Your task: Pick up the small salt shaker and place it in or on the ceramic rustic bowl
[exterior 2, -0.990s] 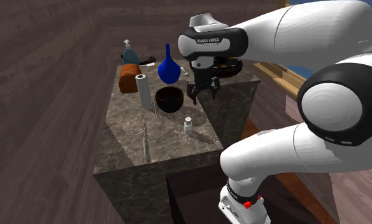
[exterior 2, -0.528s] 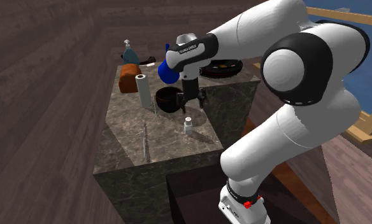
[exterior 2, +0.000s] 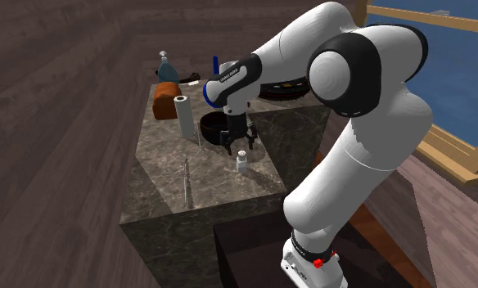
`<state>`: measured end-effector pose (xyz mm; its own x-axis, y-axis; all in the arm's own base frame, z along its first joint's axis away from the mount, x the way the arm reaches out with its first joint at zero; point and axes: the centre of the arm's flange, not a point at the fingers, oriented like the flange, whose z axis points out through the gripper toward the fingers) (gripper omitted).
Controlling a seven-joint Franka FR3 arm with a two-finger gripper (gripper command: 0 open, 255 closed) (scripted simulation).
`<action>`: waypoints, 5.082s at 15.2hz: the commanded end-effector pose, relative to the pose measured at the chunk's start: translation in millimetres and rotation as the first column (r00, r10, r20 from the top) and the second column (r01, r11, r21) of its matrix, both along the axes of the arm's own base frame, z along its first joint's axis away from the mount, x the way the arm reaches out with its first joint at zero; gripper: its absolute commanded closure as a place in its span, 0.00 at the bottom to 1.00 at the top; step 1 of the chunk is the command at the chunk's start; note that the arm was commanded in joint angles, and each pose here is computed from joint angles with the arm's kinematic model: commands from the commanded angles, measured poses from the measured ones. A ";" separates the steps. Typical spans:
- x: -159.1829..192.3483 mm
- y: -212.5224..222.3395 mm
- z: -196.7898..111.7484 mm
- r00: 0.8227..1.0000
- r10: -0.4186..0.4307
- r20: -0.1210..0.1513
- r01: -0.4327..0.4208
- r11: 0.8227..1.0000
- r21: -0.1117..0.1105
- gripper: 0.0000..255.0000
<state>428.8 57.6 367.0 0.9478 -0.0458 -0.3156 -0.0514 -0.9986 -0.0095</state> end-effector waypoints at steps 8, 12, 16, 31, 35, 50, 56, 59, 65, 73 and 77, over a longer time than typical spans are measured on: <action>-6.4 0.7 -23.9 1.000 0.000 0.000 0.000 1.000 0.000 0.00; -6.4 0.7 -23.8 1.000 0.000 0.000 0.000 1.000 0.000 1.00; -6.5 0.8 -23.8 1.000 0.000 0.000 0.000 1.000 0.000 1.00; -6.4 0.7 28.9 1.000 0.000 0.000 0.000 1.000 0.000 1.00; -6.4 0.7 50.0 1.000 0.000 0.000 0.000 1.000 0.000 1.00; -6.4 0.7 129.2 1.000 0.000 0.000 0.000 1.000 0.000 1.00; -6.4 0.7 160.9 1.000 0.000 0.000 0.000 1.000 0.000 1.00; 6.7 1.1 168.8 1.000 0.000 0.000 0.000 1.000 0.000 1.00; 85.5 3.4 175.8 1.000 0.000 0.000 0.000 1.000 0.000 1.00; 190.7 6.5 185.1 1.000 0.000 0.000 0.000 1.000 0.000 1.00; 236.4 7.8 183.9 1.000 0.000 0.000 0.000 1.000 0.000 1.00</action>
<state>657.2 66.6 552.7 0.9476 -0.0455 -0.3163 -0.0510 -0.9987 -0.0093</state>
